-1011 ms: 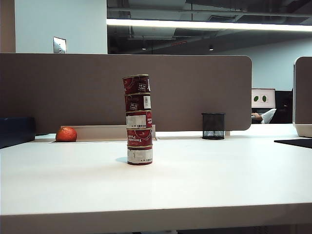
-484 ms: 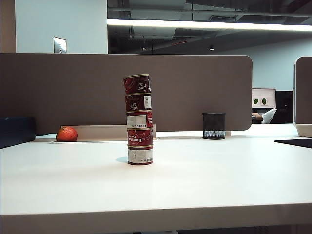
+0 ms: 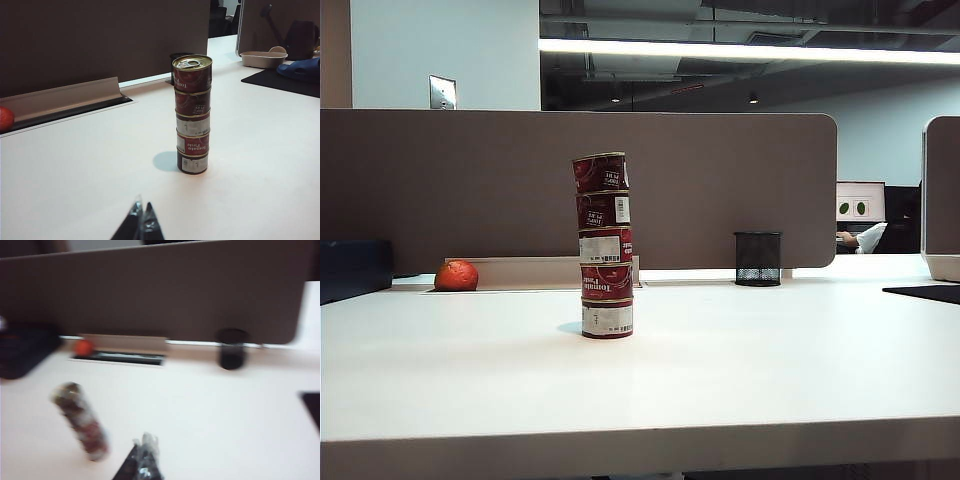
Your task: Take a can of tomato sauce from the stacked ones and place it on the table.
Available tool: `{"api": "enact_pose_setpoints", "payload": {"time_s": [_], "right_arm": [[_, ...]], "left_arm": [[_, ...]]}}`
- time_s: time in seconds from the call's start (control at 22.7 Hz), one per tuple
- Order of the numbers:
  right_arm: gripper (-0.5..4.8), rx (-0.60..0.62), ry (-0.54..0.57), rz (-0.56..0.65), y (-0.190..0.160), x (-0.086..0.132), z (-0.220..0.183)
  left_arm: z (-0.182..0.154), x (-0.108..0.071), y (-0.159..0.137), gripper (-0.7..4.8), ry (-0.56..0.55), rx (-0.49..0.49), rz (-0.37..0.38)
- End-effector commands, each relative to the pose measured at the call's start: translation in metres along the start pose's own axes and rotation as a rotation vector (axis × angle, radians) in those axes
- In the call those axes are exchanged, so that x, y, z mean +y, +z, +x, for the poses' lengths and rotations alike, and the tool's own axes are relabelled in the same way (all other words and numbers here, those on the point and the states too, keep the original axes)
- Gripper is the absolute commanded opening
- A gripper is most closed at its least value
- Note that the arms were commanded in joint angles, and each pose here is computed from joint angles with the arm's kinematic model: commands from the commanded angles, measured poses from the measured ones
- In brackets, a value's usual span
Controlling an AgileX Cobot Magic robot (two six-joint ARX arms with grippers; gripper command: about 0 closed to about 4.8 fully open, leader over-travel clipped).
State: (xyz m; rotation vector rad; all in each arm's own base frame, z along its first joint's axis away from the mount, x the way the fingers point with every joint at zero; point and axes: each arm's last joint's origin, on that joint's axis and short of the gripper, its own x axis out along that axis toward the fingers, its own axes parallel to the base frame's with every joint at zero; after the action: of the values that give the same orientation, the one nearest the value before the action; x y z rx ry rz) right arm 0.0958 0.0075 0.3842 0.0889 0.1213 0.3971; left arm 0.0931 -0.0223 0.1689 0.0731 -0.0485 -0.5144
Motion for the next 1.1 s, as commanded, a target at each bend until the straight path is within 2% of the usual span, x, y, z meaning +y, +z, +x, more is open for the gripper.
{"api": "enact_pose_setpoints", "payload": {"time_s": [0.04,0.18,0.26,0.44,0.48,0.53,0.57,0.7,0.75,0.84,1.1], "right_arm": [[0.24,0.011,0.160,0.053,0.034,0.003,0.008],[0.35,0.017,0.227,0.068,0.059,0.006,0.019],[1.01,0.040,0.289,0.069,0.072,0.009,0.036],[1.19,0.098,0.394,0.075,0.076,0.019,0.063],[1.75,0.137,0.449,0.079,0.071,0.026,0.078],[2.09,0.151,0.464,0.081,0.070,0.029,0.083],[2.93,0.201,0.510,0.090,0.063,0.036,0.099],[3.14,0.277,0.554,0.098,0.051,0.047,0.126],[3.81,0.304,0.553,0.095,0.044,0.053,0.139],[4.69,0.326,0.542,0.090,0.037,0.059,0.154],[4.79,0.382,0.508,0.078,0.013,0.072,0.197]], "left_arm": [[0.000,0.000,0.003,-0.06,-0.005,-0.015,0.003],[0.000,0.000,0.003,-0.06,-0.005,-0.015,0.003],[0.000,0.000,0.003,-0.06,-0.005,-0.015,0.003],[0.000,0.000,0.003,-0.06,-0.005,-0.015,0.003],[0.000,0.000,0.003,-0.06,-0.005,-0.015,0.003],[0.000,0.000,0.002,-0.06,-0.005,-0.015,0.002],[0.000,0.000,0.002,-0.06,-0.005,-0.015,0.002],[0.000,0.000,0.002,-0.06,-0.005,-0.015,0.002],[0.000,0.000,0.002,-0.06,-0.005,-0.015,0.003],[0.000,0.000,0.002,-0.06,-0.005,-0.015,0.002],[0.000,0.000,0.002,-0.06,-0.005,-0.015,-0.002]]}}
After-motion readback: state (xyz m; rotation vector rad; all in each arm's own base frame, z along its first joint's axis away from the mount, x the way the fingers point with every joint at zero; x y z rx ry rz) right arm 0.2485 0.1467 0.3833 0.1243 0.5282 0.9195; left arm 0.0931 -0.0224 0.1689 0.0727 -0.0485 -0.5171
